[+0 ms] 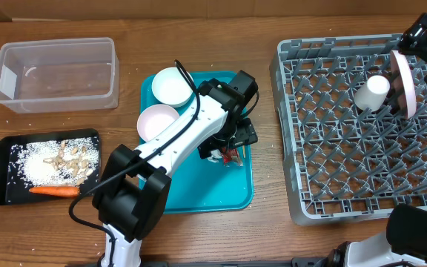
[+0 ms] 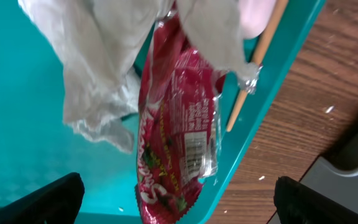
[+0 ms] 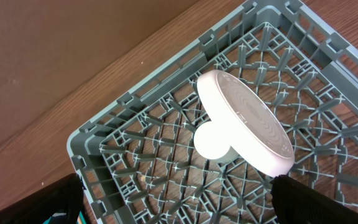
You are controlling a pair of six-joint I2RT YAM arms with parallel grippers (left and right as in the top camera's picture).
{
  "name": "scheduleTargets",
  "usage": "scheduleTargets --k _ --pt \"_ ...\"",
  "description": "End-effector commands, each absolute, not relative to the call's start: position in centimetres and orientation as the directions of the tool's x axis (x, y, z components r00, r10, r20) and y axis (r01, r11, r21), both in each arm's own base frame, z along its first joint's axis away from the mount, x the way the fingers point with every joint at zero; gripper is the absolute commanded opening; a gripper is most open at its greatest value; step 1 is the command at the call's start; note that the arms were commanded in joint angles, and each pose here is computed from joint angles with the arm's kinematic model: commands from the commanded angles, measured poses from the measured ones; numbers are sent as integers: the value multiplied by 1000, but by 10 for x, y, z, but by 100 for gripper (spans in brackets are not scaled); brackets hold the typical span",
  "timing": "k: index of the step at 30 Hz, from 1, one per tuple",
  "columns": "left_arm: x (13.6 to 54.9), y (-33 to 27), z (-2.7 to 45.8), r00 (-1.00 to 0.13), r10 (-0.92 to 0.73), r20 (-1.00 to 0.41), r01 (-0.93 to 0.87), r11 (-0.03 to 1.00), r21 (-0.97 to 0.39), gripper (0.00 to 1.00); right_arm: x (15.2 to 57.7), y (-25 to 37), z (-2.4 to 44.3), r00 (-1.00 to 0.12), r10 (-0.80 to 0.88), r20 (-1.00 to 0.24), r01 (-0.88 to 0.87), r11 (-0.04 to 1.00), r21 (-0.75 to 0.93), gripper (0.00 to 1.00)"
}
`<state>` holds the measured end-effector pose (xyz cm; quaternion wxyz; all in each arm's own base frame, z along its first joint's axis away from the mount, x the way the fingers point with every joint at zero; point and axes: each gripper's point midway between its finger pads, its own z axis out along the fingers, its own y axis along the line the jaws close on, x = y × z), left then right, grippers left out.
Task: Sort waste into correct bins and load items into the dishwasher rack
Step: 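Reach the left gripper to the red snack wrapper and grasp it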
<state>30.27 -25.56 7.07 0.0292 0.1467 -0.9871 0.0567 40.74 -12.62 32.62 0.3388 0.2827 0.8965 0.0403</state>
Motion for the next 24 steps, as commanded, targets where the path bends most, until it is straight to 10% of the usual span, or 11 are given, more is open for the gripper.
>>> scheduleTargets --k 1,16,21,24 --pt "291 -261 61 -935 -337 113 -346 935 -73 100 406 -128 331 -597 539 -594 487 832 266 100" --pt "284 -254 28 -934 -345 96 -352 934 -57 100 406 -128 331 -597 539 -594 487 832 266 100" --pt "284 -257 29 -939 -328 102 -335 940 -71 67 406 -128 331 -597 539 -594 487 832 266 100" --pt "283 -258 29 -951 -292 107 -301 950 -79 66 406 -128 331 -596 539 -595 487 832 266 100"
